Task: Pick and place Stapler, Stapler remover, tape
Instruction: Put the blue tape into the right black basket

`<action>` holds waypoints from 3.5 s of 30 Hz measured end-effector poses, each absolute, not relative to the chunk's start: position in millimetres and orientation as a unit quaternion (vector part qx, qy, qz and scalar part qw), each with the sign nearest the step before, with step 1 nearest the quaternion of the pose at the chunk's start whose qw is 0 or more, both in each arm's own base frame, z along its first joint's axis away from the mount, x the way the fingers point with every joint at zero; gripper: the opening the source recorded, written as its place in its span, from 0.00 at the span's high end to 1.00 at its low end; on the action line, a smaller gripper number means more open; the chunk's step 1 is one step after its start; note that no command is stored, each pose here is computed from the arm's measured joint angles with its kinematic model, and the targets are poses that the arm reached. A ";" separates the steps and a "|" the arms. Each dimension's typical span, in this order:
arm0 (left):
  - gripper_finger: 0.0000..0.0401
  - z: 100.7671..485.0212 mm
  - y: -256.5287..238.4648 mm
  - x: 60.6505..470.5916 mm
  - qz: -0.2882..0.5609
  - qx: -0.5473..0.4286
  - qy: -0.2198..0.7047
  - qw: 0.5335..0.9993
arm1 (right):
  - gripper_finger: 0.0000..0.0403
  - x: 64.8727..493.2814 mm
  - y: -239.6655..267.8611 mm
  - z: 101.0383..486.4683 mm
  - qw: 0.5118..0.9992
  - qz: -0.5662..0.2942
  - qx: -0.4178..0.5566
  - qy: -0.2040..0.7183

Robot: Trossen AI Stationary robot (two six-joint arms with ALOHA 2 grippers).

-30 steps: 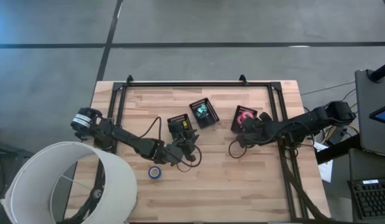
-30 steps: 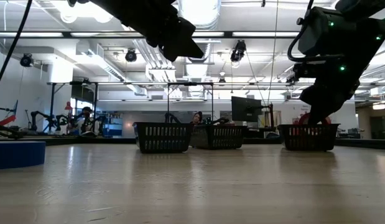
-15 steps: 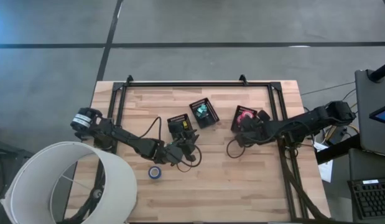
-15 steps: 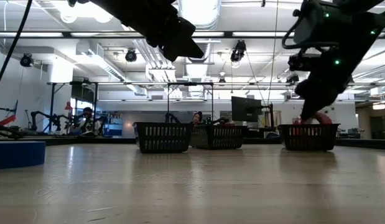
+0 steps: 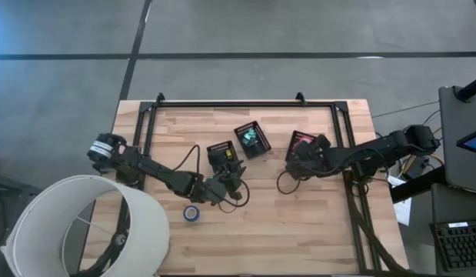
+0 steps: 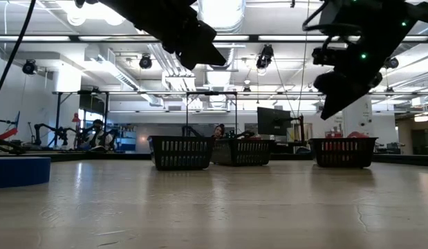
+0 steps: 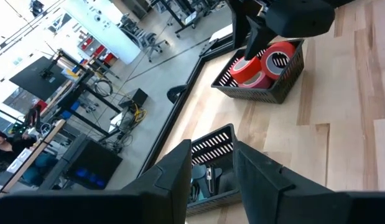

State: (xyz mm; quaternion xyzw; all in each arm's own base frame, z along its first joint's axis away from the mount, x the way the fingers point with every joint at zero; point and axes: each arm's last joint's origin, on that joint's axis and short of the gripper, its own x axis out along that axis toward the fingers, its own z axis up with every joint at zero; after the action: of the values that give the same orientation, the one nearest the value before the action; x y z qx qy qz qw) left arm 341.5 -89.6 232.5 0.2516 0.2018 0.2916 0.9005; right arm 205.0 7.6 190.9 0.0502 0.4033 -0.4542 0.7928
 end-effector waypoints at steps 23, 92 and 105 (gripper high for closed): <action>0.70 213.2 -110.3 304.5 -0.023 0.115 0.464 0.878 | 0.58 233.9 15.2 212.4 0.855 -0.362 0.104 0.356; 0.86 234.8 -71.0 330.2 0.323 0.183 0.219 0.902 | 0.58 262.3 24.4 233.9 0.914 -0.236 0.238 0.229; 0.86 239.5 -38.5 338.2 0.373 0.145 0.196 0.895 | 0.59 270.9 31.5 247.4 0.933 -0.190 0.278 0.123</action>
State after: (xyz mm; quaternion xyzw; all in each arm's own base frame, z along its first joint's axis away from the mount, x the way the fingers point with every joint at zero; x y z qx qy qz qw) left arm 338.2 -38.5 239.5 0.1450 0.1961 0.3726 0.8954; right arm 270.9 31.5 247.4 0.2782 0.1234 -0.1904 0.9333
